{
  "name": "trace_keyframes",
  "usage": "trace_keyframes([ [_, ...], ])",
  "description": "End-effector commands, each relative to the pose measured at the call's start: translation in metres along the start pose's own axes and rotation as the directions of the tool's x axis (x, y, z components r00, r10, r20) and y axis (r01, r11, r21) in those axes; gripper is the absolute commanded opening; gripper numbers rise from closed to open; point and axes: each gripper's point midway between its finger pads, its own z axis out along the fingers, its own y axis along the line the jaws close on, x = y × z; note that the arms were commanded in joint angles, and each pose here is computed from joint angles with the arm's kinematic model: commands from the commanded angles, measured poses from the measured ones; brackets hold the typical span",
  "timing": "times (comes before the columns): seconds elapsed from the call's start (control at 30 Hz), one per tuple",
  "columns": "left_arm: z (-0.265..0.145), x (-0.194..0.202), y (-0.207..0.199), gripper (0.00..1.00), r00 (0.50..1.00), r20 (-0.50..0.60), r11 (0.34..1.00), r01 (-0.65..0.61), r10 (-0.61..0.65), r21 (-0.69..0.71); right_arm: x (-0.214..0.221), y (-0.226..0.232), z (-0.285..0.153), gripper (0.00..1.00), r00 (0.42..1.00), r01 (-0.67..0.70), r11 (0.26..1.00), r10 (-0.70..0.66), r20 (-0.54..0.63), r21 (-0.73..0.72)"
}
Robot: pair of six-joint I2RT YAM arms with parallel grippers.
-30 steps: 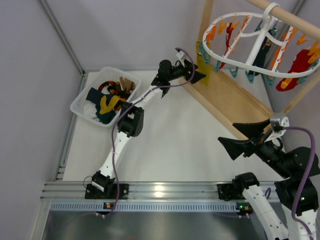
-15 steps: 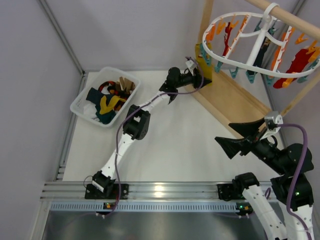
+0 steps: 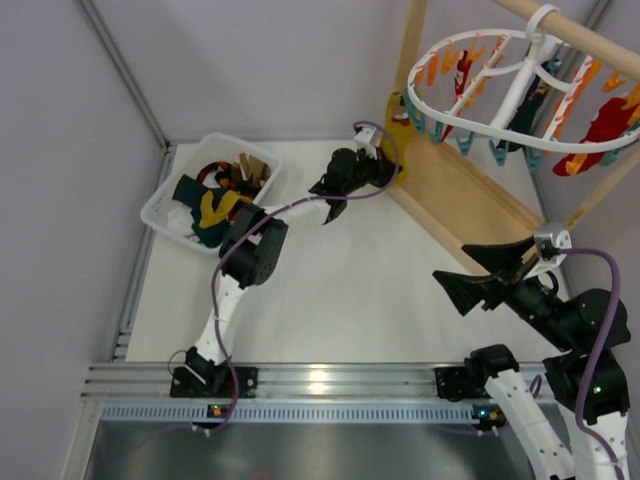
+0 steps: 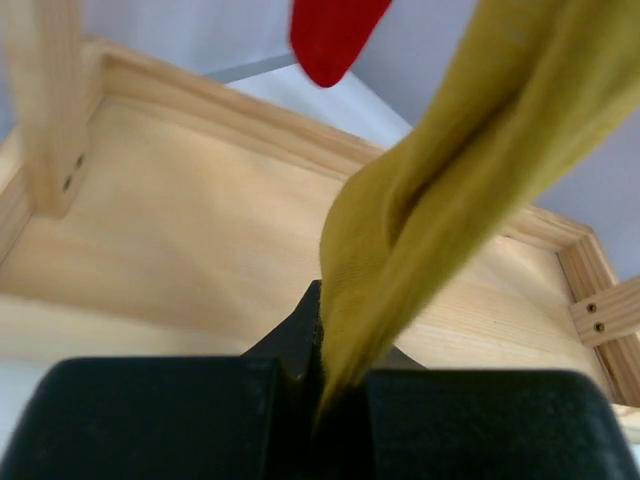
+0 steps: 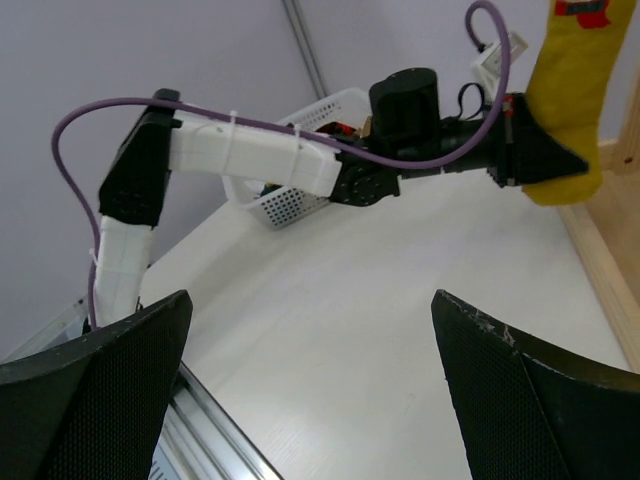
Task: Remove the socks clipped to the hanger
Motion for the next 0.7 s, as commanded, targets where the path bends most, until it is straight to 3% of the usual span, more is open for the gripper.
trace_keyframes([
  [0.0,-0.03,-0.08,-0.037,0.0,0.979,0.206,0.99,0.025,0.004,-0.136,-0.028,0.007,-0.014,0.99,0.995,0.056,0.998,-0.059,0.084,0.041],
  [0.1,-0.06,-0.082,-0.05,0.0,0.974,0.224,0.976,0.065,-0.018,-0.206,-0.036,0.006,-0.025,1.0,0.992,0.098,0.991,-0.105,0.072,0.094],
  [0.3,-0.095,-0.071,-0.094,0.0,0.978,0.203,0.967,0.013,0.04,-0.256,-0.048,-0.017,-0.034,1.0,0.996,0.075,0.96,-0.085,0.025,0.271],
  [0.43,-0.091,-0.038,-0.136,0.0,0.99,0.12,0.971,-0.039,0.069,-0.237,-0.049,-0.025,-0.025,0.99,0.998,0.063,0.952,-0.057,-0.027,0.299],
  [0.67,-0.078,0.005,-0.208,0.0,0.987,0.012,0.967,-0.153,0.159,-0.203,-0.072,-0.02,-0.025,1.0,0.996,0.086,0.948,-0.086,-0.011,0.307],
])
